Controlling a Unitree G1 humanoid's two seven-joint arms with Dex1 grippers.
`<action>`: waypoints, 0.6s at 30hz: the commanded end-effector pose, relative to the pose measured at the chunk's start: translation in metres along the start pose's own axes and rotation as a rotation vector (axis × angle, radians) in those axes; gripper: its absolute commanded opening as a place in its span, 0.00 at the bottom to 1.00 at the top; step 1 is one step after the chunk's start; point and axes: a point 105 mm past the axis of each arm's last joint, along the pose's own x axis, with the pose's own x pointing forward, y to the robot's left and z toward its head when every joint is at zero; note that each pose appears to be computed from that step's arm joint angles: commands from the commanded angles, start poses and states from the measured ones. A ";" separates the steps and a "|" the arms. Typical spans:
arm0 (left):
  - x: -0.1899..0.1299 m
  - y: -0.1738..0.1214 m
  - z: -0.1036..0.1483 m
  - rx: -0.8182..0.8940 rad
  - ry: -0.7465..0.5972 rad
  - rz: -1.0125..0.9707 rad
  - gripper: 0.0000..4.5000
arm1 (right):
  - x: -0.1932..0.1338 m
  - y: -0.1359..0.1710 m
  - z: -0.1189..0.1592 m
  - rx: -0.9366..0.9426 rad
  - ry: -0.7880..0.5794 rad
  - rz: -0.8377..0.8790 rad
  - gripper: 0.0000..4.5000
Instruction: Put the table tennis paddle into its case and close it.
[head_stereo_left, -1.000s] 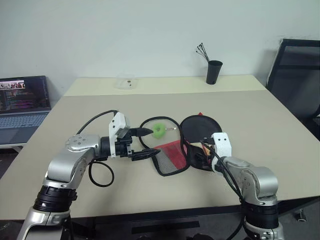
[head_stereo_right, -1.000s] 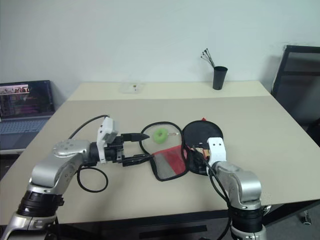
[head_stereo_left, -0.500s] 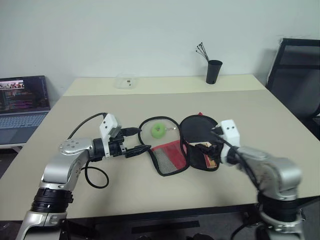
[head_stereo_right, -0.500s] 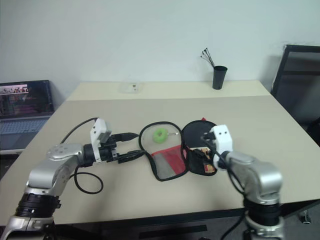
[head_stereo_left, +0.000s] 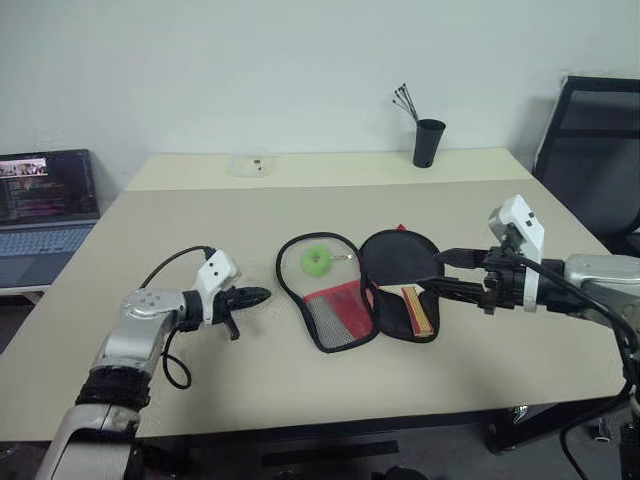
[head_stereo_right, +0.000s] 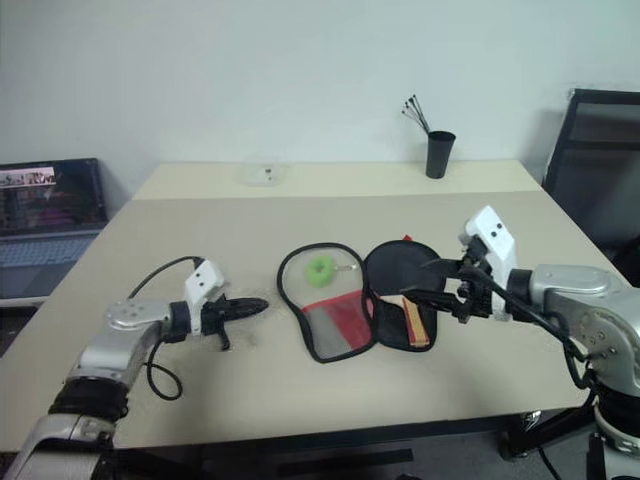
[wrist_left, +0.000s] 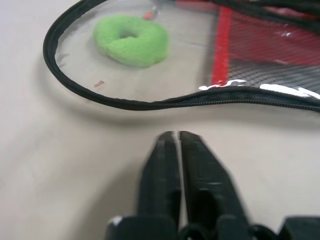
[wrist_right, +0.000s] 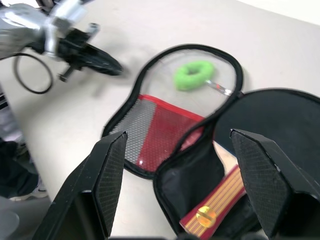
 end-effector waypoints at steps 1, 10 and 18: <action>0.014 -0.001 0.001 0.046 0.015 -0.031 0.01 | -0.003 0.001 0.007 -0.040 -0.032 -0.004 0.80; 0.047 -0.011 0.009 0.030 -0.031 -0.095 0.01 | -0.005 0.000 0.004 -0.043 -0.034 -0.024 0.80; 0.070 -0.025 0.104 0.150 -0.262 -0.195 0.01 | -0.017 -0.008 -0.003 -0.036 -0.004 -0.064 0.80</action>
